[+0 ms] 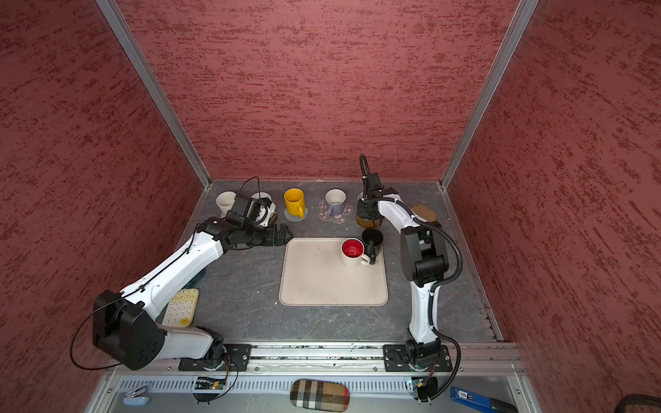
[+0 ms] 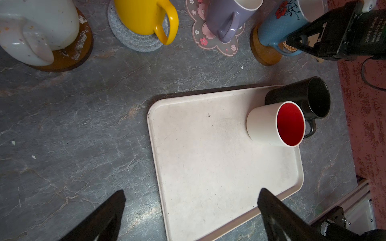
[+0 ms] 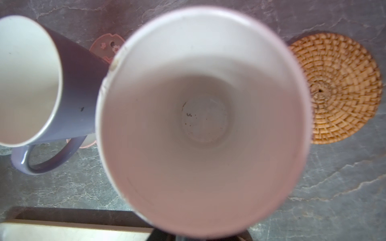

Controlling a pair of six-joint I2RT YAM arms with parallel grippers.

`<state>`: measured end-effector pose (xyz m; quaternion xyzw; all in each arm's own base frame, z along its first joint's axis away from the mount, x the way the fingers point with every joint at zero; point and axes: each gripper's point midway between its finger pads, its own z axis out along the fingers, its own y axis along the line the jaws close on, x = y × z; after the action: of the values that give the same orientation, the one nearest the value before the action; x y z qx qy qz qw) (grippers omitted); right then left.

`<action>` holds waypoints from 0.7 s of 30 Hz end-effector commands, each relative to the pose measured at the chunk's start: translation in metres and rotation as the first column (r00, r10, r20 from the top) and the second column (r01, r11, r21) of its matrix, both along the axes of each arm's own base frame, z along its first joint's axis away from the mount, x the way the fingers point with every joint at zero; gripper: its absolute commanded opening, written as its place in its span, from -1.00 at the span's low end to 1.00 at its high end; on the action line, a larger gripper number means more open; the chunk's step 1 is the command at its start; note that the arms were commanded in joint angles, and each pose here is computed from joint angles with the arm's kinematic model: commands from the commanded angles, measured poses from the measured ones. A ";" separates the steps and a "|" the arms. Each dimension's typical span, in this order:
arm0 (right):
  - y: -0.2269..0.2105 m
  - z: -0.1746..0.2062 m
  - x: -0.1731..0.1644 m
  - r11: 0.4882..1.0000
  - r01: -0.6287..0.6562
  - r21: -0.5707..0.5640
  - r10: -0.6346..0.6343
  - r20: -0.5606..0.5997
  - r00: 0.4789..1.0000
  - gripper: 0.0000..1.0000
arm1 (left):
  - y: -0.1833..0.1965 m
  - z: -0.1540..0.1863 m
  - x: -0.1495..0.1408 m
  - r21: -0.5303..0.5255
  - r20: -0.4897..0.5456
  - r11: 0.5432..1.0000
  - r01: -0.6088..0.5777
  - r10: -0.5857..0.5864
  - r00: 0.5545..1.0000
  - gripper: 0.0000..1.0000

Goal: Place cups on coasters
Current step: Place the cup on the coaster.

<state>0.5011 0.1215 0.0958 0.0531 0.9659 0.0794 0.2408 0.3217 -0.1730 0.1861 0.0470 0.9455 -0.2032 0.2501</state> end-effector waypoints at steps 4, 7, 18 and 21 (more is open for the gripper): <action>0.001 0.013 0.004 1.000 0.001 0.019 -0.002 0.040 0.999 -0.24 | 0.000 0.004 0.000 0.003 0.028 1.000 0.002 -0.002 1.000 0.99; 0.001 0.014 0.004 1.000 0.002 0.024 -0.003 0.040 0.999 -0.15 | 0.000 0.005 0.000 0.003 0.029 1.000 0.003 -0.003 1.000 0.99; 0.003 0.022 -0.001 0.999 -0.008 0.038 0.006 0.059 0.998 0.48 | 0.005 0.011 0.001 0.015 0.061 1.000 -0.018 0.017 0.998 0.99; 0.003 0.028 -0.002 0.999 -0.016 0.034 0.013 0.070 0.997 0.54 | 0.006 0.012 0.000 0.013 0.068 1.000 -0.021 0.020 0.997 0.99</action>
<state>0.4955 0.1224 0.0946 0.0557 0.9655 0.0864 0.2391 0.3201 -0.1692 0.1898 0.0457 0.9443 -0.1947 0.2615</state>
